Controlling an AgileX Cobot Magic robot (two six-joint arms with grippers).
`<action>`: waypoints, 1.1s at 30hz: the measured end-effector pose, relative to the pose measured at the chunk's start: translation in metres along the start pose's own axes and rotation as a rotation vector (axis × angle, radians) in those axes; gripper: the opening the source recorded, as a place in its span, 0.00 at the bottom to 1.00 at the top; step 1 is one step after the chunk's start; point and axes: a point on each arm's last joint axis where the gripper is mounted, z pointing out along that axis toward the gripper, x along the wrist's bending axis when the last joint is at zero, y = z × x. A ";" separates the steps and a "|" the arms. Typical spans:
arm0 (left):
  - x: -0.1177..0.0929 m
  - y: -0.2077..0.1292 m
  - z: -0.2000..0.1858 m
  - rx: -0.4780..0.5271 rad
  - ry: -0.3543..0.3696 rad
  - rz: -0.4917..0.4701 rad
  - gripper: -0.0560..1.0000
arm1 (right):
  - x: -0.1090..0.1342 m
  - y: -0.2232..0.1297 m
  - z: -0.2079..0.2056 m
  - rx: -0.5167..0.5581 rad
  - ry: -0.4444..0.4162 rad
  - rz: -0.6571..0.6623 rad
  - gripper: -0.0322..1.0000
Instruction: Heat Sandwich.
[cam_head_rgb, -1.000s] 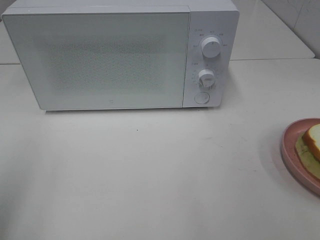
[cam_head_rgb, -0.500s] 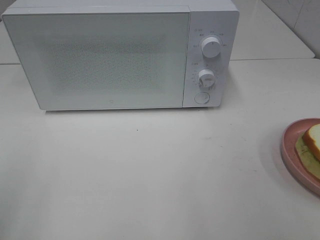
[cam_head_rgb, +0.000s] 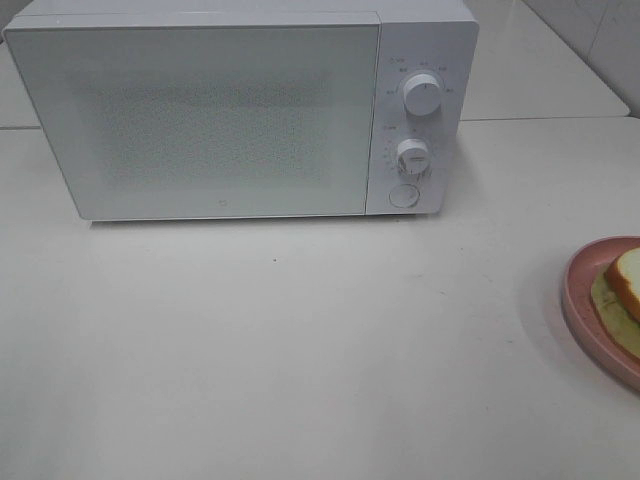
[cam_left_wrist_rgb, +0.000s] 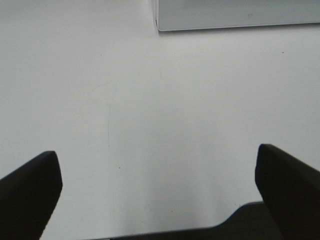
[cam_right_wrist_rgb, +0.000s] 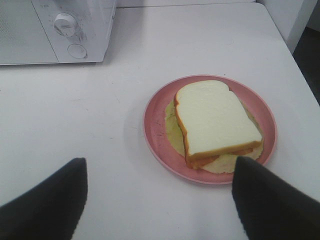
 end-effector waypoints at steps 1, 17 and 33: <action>0.000 -0.001 -0.003 -0.019 0.000 0.001 0.99 | 0.000 0.000 0.000 0.000 0.000 0.000 0.77; -0.001 -0.011 -0.017 -0.133 -0.001 0.007 0.99 | 0.000 0.000 0.000 0.000 0.000 0.000 0.77; -0.001 -0.011 -0.017 -0.133 -0.002 0.006 0.99 | 0.000 0.000 0.000 0.000 0.000 0.000 0.77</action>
